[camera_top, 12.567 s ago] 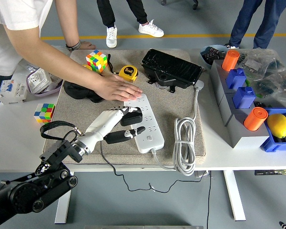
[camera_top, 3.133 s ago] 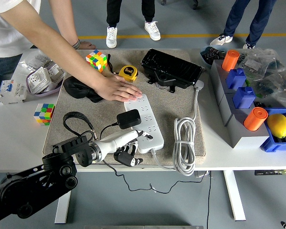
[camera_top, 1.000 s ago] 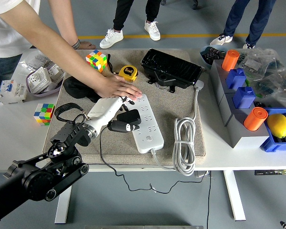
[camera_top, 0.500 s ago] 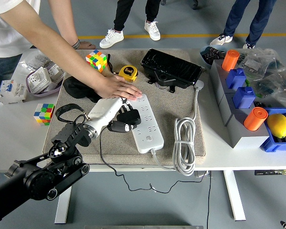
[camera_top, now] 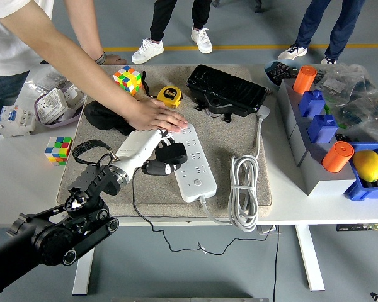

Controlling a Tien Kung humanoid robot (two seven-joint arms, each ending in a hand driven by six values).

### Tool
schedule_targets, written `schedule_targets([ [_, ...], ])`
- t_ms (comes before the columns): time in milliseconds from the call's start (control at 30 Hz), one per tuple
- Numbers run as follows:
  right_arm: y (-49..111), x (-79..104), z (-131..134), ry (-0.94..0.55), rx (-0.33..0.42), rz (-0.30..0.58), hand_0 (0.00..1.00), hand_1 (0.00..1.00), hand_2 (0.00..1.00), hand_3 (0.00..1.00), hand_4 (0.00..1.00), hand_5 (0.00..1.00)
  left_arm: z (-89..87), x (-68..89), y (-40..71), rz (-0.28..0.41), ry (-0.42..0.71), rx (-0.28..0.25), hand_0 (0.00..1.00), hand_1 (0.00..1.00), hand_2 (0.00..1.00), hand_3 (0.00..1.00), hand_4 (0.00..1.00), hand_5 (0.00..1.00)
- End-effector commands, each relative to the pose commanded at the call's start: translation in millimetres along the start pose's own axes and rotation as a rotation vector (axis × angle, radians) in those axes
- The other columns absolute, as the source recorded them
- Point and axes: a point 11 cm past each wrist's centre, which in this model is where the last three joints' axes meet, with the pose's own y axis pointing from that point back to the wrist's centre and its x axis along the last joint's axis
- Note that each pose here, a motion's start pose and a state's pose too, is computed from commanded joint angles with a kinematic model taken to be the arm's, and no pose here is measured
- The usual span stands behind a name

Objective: Put the plug near the board,insert it into the board,press the button,pull the plug out

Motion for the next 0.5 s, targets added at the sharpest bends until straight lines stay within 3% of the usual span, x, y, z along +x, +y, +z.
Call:
schedule_targets([
  [333, 0.3, -0.6, 1.5, -0.002, -0.002, -0.001, 0.604, 0.594, 0.547, 0.549, 0.788, 0.274, 0.9, 5.4, -0.1, 0.016, 0.070, -0.010, 0.214, 0.333, 0.308, 0.450, 0.761, 0.146],
  [500, 0.1, -1.7, 1.0, -0.002, -0.001, -0.002, 0.603, 0.594, 0.547, 0.549, 0.787, 0.273, 4.2, 19.5, 0.5, 0.063, 0.117, -0.049, 0.213, 0.329, 0.306, 0.450, 0.768, 0.161],
])
